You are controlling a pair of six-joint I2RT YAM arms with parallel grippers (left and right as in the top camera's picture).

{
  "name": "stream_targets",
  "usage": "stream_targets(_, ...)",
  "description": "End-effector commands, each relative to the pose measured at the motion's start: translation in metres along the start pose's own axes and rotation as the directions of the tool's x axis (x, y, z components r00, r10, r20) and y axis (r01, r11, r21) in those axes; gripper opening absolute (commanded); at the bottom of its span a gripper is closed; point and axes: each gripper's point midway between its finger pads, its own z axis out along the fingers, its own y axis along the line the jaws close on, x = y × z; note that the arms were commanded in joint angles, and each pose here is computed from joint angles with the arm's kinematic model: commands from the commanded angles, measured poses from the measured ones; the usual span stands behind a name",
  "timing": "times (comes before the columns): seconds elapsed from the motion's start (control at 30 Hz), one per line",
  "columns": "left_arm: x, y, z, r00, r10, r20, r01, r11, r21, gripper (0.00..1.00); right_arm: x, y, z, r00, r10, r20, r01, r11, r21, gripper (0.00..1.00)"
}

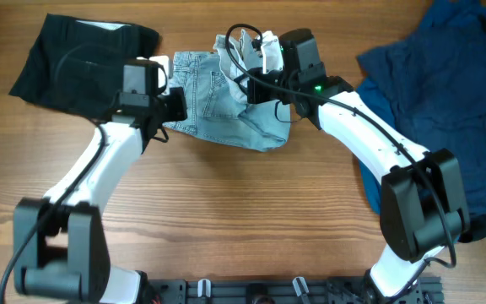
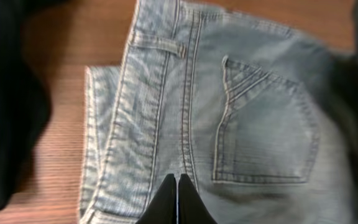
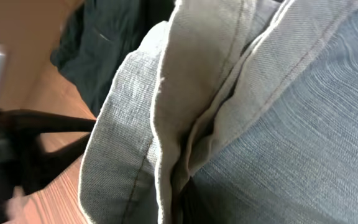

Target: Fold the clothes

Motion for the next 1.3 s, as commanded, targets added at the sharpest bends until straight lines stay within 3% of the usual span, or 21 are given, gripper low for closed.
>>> stream_targets(0.0,-0.020,-0.007,-0.036,0.996,-0.006,0.084,0.004,1.000,0.025,0.04,-0.015,0.012,0.006,0.999,-0.011,0.050,0.012,0.999,-0.030,0.05)
stream_targets(0.23,-0.029,-0.011,-0.057,0.992,-0.002,0.127,-0.002,1.000,0.029,0.04,0.007,0.043,0.063,0.997,-0.034,0.062,0.041,0.992,-0.119,0.08)
stream_targets(0.27,-0.029,-0.008,-0.057,0.992,-0.002,0.127,0.000,1.000,0.016,0.04,0.009,0.049,0.069,0.996,-0.050,0.071,0.060,0.989,-0.135,0.68)
stream_targets(0.3,-0.029,-0.008,-0.057,0.992,-0.002,0.128,0.000,1.000,0.011,0.04,0.010,0.055,0.072,0.995,-0.064,0.080,0.076,0.986,-0.147,0.99)
stream_targets(0.5,-0.029,-0.006,-0.057,0.992,-0.002,0.127,0.002,1.000,0.001,0.04,-0.022,0.055,0.035,0.989,-0.057,0.136,0.078,0.984,-0.160,1.00)
stream_targets(0.63,-0.024,-0.001,-0.044,0.994,0.049,0.102,-0.047,0.999,-0.021,0.08,-0.019,-0.001,-0.018,0.997,-0.062,0.043,0.061,0.998,0.032,0.99)
stream_targets(0.67,-0.019,0.001,-0.034,0.995,0.060,0.080,-0.058,0.998,-0.026,0.14,-0.010,-0.024,-0.032,1.000,-0.030,-0.005,0.031,0.995,0.095,1.00)
stream_targets(0.77,-0.015,0.016,-0.010,0.998,0.039,0.057,-0.036,0.998,-0.044,0.44,0.012,-0.071,-0.062,0.992,0.083,-0.093,-0.064,0.979,0.195,1.00)
stream_targets(0.83,-0.011,0.032,0.015,0.999,0.003,0.040,-0.002,1.000,-0.022,0.76,0.021,-0.093,-0.077,0.985,0.121,-0.123,-0.090,0.968,0.233,1.00)
stream_targets(0.87,-0.002,0.040,0.029,1.000,-0.030,0.004,0.030,0.999,0.017,0.83,0.022,-0.095,-0.077,0.985,0.120,-0.125,-0.088,0.968,0.234,1.00)
stream_targets(0.97,0.003,0.048,0.033,0.998,-0.052,-0.019,0.053,0.998,0.025,0.85,0.029,-0.101,-0.070,0.979,0.147,-0.141,-0.110,0.964,0.242,1.00)
stream_targets(1.17,0.012,0.049,0.045,0.999,0.025,-0.040,-0.023,0.999,0.042,0.84,0.038,-0.110,-0.061,0.972,0.168,-0.165,-0.124,0.961,0.246,1.00)
stream_targets(1.27,0.021,0.037,0.059,0.997,0.041,-0.061,-0.032,0.991,0.134,0.87,0.038,-0.110,-0.060,0.973,0.165,-0.163,-0.122,0.962,0.246,1.00)
